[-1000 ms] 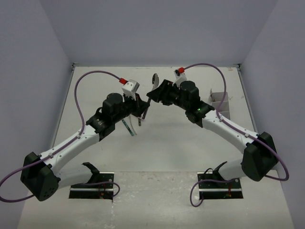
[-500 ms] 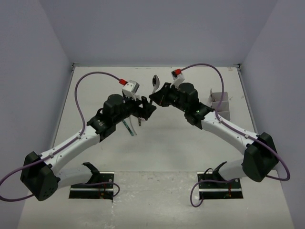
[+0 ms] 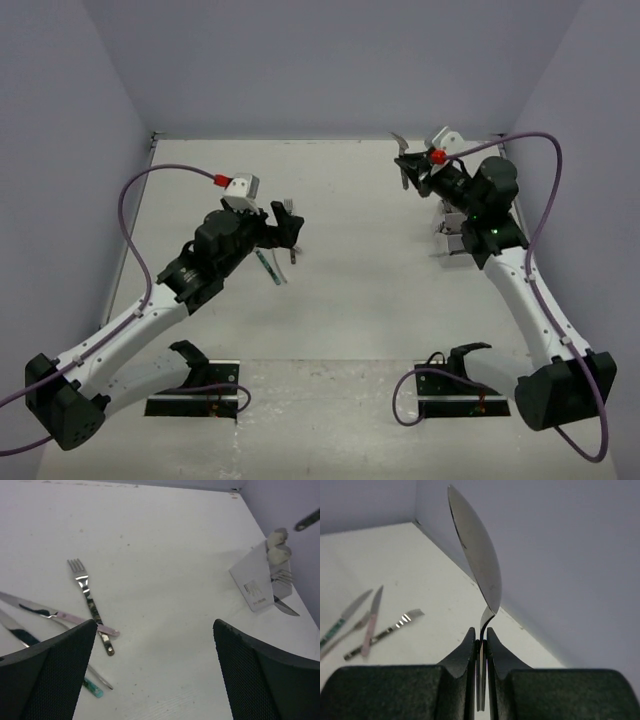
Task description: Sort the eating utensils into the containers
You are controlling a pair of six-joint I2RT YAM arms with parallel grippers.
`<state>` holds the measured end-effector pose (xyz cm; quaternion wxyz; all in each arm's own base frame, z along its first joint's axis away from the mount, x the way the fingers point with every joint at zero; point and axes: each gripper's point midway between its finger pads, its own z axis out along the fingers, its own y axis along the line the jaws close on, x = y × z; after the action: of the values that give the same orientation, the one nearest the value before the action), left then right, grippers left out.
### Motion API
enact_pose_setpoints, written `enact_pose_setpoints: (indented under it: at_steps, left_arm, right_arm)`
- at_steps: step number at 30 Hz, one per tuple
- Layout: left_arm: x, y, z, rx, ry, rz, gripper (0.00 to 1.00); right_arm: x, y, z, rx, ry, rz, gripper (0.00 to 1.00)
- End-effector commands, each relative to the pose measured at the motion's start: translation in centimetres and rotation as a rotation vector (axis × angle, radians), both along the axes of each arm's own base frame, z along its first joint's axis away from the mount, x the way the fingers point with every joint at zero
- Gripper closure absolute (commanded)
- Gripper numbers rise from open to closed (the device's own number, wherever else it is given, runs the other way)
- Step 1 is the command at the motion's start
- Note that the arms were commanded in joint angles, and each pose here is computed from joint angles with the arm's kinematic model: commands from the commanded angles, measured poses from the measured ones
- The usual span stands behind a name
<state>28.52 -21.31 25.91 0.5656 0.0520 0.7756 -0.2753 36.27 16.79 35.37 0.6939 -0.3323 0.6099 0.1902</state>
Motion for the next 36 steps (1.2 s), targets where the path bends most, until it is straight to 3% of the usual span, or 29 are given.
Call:
enact_pose_setpoints:
  at_steps: [1, 2, 6, 12, 20, 36]
  left_arm:
    - [0.6, 4.4, -2.6, 0.009, 0.130, 0.284, 0.00]
    - [0.2, 5.2, -3.5, 0.035, 0.179, 0.322, 0.00]
    - [-0.1, 6.5, -5.6, 0.054, 0.270, 0.425, 0.00]
    - [-0.2, 6.7, -7.4, 0.045, 0.331, 0.475, 0.00]
    - [0.2, 6.9, -9.2, 0.083, 0.402, 0.538, 0.00]
    - [3.1, 5.1, -11.8, 0.171, 0.455, 0.576, 0.00]
  right_arm:
    - [-2.5, -0.6, 3.5, -0.294, -0.314, 0.154, 1.00]
    - [-2.6, -1.3, 2.2, -0.322, -0.250, 0.157, 1.00]
    - [-3.4, -5.3, 2.3, -0.374, -0.312, 0.143, 1.00]
    - [-3.1, -8.7, 0.4, -0.294, -0.211, 0.242, 1.00]
    - [0.7, -13.3, -6.2, -0.239, -0.049, 0.198, 1.00]
    - [6.6, -17.1, -13.9, -0.217, 0.046, 0.124, 1.00]
